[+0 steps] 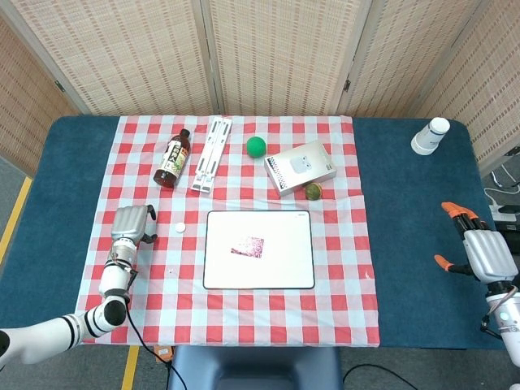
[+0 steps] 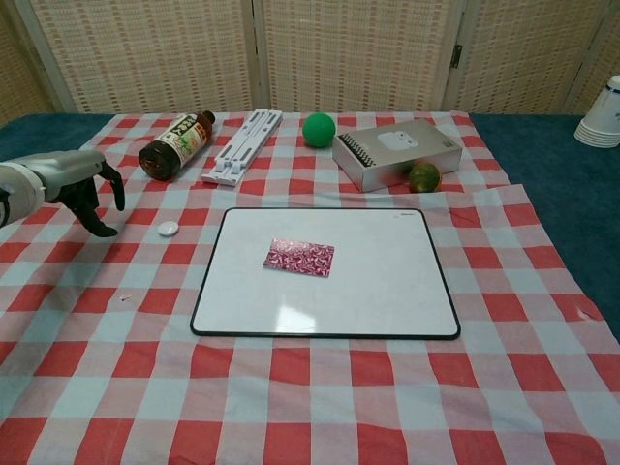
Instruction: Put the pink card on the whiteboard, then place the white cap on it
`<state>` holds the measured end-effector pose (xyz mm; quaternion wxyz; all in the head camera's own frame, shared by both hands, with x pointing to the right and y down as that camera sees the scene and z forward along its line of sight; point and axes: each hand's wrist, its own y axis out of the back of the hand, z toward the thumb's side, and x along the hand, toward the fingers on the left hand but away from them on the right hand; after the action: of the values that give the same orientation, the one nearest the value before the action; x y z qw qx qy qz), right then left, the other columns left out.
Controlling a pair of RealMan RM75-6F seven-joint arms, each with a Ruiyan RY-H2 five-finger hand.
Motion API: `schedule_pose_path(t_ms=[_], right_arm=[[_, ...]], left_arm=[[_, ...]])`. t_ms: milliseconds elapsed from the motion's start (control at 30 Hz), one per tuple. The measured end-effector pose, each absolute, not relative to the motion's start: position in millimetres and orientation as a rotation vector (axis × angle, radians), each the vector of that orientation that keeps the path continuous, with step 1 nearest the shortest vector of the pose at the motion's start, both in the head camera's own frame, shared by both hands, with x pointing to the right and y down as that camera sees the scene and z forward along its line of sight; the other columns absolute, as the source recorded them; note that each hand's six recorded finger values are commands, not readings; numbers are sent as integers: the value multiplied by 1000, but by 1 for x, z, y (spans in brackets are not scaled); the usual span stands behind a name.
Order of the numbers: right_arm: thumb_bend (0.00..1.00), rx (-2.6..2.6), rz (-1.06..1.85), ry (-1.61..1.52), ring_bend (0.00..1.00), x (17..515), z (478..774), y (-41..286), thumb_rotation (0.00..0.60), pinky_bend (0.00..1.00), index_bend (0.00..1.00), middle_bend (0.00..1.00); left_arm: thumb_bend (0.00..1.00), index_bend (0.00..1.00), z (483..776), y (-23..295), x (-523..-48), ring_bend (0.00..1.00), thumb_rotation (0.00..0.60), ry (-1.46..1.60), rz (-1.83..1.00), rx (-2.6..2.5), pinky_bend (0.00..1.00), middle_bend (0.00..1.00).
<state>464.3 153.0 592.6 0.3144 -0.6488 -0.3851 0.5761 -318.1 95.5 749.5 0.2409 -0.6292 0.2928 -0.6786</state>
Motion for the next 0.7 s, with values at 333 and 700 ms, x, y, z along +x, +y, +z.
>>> schedule_pose_path(t_ms=[333, 700], right_arm=[[154, -1717, 1524, -1010, 0, 465, 594, 152, 600, 256, 24, 65], [154, -1718, 1528, -1007, 0, 465, 596, 152, 600, 256, 24, 65]], left_arm=[[240, 432, 748, 90, -299, 1000, 600, 918, -1851, -1772, 1000, 994], [241, 431, 742, 96, -281, 1000, 600, 911, -1735, -1811, 1000, 994]])
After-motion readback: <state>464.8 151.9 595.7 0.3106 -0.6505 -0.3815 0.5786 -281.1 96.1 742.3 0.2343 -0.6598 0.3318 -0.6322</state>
